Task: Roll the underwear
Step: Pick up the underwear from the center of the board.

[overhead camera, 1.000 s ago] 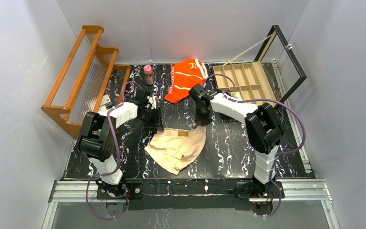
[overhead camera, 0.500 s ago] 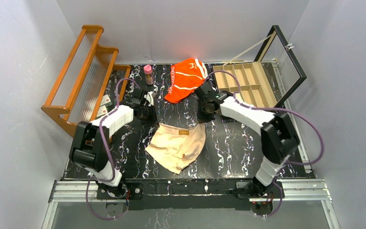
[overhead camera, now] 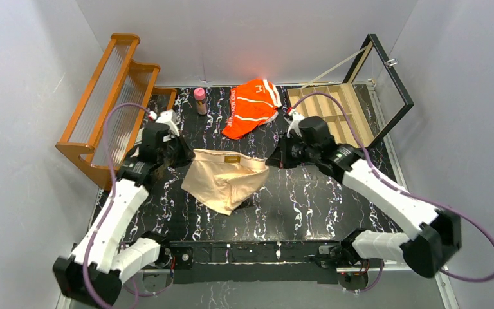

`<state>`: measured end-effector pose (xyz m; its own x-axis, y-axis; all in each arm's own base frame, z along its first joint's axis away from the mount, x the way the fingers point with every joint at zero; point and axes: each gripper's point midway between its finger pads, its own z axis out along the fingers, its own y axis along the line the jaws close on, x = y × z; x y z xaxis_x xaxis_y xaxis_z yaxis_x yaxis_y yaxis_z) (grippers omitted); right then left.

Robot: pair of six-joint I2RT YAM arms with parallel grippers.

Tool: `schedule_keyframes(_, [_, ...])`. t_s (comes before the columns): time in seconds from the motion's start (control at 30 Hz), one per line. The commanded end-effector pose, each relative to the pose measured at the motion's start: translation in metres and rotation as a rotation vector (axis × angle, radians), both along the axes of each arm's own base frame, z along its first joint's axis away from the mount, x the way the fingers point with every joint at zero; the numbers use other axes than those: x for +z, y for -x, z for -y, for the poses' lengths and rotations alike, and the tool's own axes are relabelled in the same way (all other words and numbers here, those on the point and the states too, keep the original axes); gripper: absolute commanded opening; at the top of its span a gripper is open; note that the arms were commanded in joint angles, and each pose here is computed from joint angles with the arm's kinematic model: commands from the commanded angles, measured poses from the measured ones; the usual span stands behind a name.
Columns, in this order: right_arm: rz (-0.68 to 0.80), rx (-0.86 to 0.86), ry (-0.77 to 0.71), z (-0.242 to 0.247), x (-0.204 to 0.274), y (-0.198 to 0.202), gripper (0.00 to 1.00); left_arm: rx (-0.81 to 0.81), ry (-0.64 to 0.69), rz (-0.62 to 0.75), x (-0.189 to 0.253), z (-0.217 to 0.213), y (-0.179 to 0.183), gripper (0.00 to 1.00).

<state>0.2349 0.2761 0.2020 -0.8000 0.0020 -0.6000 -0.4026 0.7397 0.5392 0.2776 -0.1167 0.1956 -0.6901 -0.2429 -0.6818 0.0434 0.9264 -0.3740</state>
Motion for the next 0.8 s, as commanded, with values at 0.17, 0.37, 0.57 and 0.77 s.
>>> schedule_keyframes(0.17, [0.121,0.533,-0.457,-0.01,0.12,0.116,0.04,0.093,0.124,0.192,0.109,-0.03,0.082,0.0])
schedule_keyframes(0.37, [0.161,0.508,-0.476,0.006,0.13,0.131,0.04,0.057,0.171,0.136,0.125,-0.029,0.122,0.0])
schedule_keyframes(0.57, [-0.009,0.013,-0.049,0.025,0.017,0.028,0.07,0.103,0.047,-0.1,0.058,-0.026,0.081,0.0])
schedule_keyframes(0.77, [-0.134,-0.089,0.197,0.034,-0.083,-0.06,0.09,0.161,-0.075,-0.229,-0.04,-0.017,-0.001,0.0])
